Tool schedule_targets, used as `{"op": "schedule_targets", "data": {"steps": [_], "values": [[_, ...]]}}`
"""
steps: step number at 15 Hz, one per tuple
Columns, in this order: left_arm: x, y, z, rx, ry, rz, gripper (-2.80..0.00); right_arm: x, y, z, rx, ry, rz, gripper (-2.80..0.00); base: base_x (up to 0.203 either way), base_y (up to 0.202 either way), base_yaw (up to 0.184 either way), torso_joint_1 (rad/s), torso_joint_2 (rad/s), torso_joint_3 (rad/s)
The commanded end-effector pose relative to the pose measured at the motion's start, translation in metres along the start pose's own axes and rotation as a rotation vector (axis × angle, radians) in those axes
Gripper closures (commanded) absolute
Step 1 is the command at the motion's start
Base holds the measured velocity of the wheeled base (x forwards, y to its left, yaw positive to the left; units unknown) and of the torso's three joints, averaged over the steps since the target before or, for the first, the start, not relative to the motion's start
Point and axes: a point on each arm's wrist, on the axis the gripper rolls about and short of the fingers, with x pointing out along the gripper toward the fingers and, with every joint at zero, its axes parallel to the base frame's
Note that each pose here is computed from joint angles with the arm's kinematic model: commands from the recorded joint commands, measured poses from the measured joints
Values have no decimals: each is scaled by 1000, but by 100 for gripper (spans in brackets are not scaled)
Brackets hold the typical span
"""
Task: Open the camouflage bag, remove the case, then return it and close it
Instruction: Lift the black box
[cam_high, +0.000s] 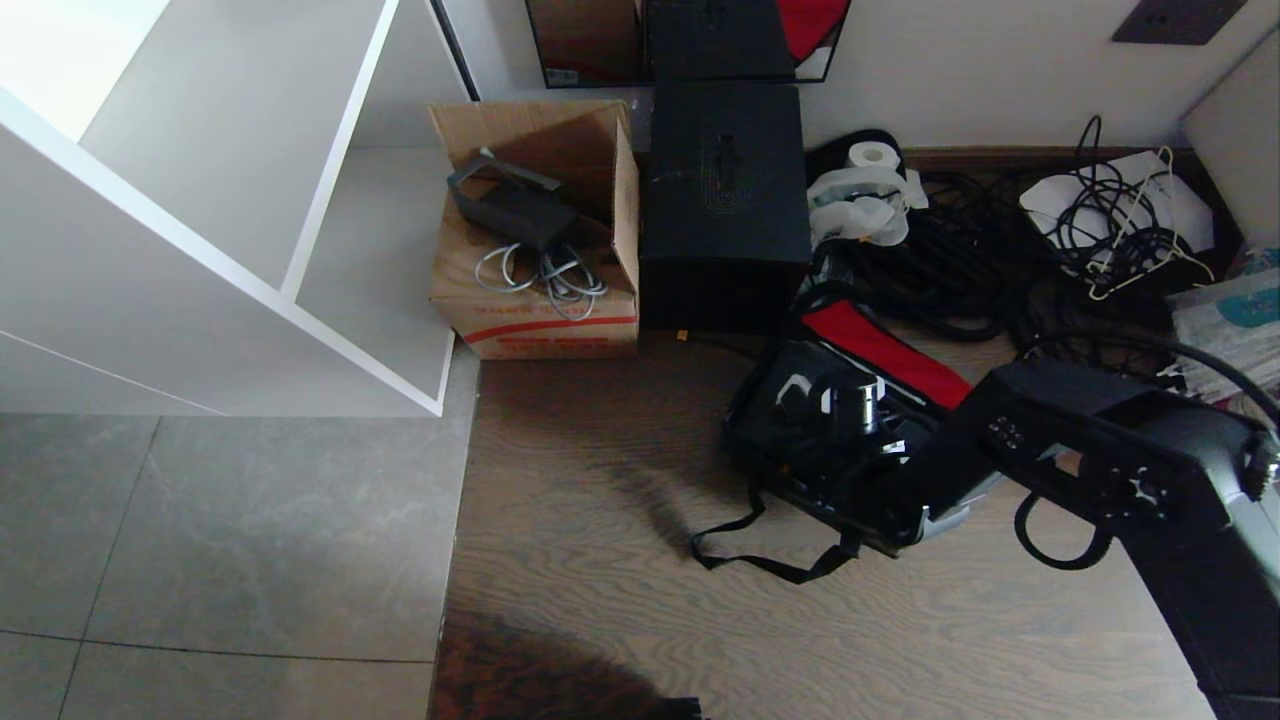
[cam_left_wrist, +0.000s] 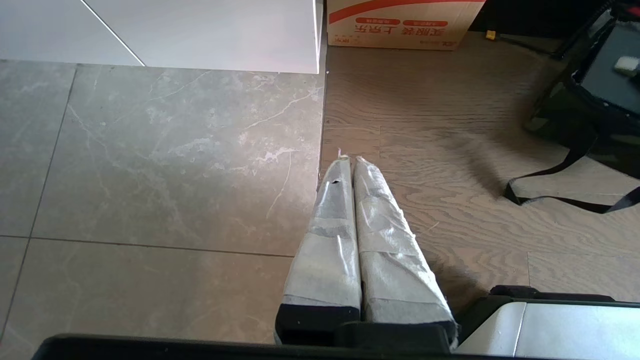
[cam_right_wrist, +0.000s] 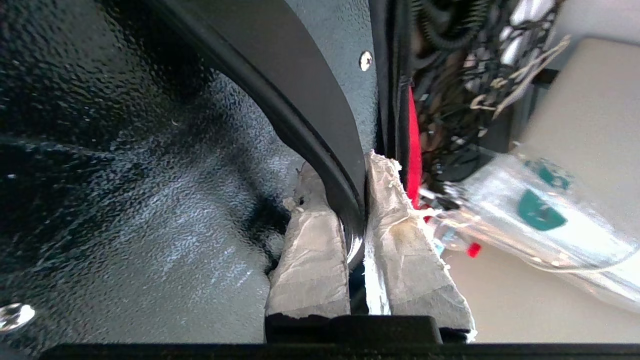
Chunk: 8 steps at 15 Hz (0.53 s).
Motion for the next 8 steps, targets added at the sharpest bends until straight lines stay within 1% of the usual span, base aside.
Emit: {"op": "schedule_targets", "data": {"steps": [1,2,5,6,8], "values": [[0,0,0,0,-1,0,0,-10,-21,4,24,-12,-19,0,0,0,0,0,0,0],[0,0,0,0,-1,0,0,-11,-19,1,18,-7,-15,0,0,0,0,0,0,0],[0,0,0,0,-1,0,0,-11,-26,4,36,-14,-27,0,0,0,0,0,0,0],[0,0,0,0,-2,0,0,-11,-24,3,29,-10,-22,0,0,0,0,0,0,0],[0,0,0,0,-1,0,0,-10,-25,5,48,-16,-30,0,0,0,0,0,0,0]]}}
